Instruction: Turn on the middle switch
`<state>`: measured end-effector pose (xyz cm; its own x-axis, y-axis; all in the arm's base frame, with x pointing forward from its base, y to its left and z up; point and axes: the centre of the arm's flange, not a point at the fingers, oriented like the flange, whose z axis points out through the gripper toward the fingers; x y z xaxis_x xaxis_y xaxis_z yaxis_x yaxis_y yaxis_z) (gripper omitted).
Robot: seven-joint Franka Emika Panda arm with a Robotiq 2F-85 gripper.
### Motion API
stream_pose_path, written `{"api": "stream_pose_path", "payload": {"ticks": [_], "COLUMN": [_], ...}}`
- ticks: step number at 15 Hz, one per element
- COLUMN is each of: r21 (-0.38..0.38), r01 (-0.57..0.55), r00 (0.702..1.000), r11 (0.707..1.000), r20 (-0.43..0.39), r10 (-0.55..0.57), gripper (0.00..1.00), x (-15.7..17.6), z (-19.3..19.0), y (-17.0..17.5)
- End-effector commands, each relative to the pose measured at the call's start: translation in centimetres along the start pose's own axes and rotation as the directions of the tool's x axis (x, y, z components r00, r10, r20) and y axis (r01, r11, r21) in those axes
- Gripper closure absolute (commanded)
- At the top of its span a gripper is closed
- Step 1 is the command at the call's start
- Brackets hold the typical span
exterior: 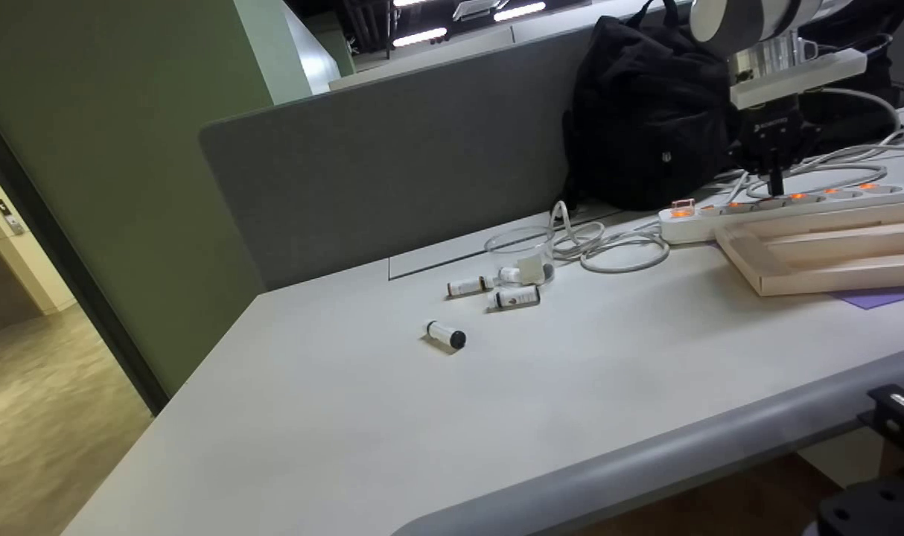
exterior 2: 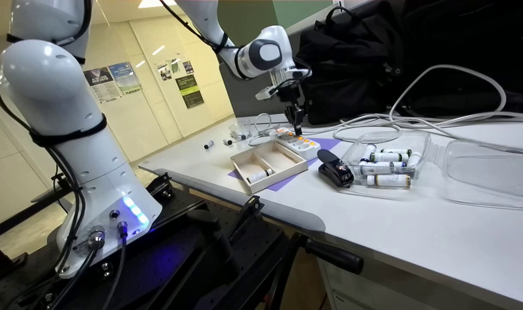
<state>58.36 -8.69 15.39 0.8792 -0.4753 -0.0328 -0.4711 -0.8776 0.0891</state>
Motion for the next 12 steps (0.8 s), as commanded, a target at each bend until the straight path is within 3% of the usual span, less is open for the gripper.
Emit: {"api": "stream_pose_path", "payload": {"ticks": [1,7,12], "r21": [-0.027,-0.086,-0.178], "r01": [-0.025,0.041,0.123], "r00": [0.999,0.999,0.992], "r11": [0.999,0.995,0.976], "r20": [0.020,0.008,0.003], "r10": [0.026,-0.040,-0.124], "gripper": [1.00,1.00,1.00], "x": [0.7,-0.2,-1.1], "z": [0.1,0.6,1.6], "y": [-0.9,-1.7,-2.5]}}
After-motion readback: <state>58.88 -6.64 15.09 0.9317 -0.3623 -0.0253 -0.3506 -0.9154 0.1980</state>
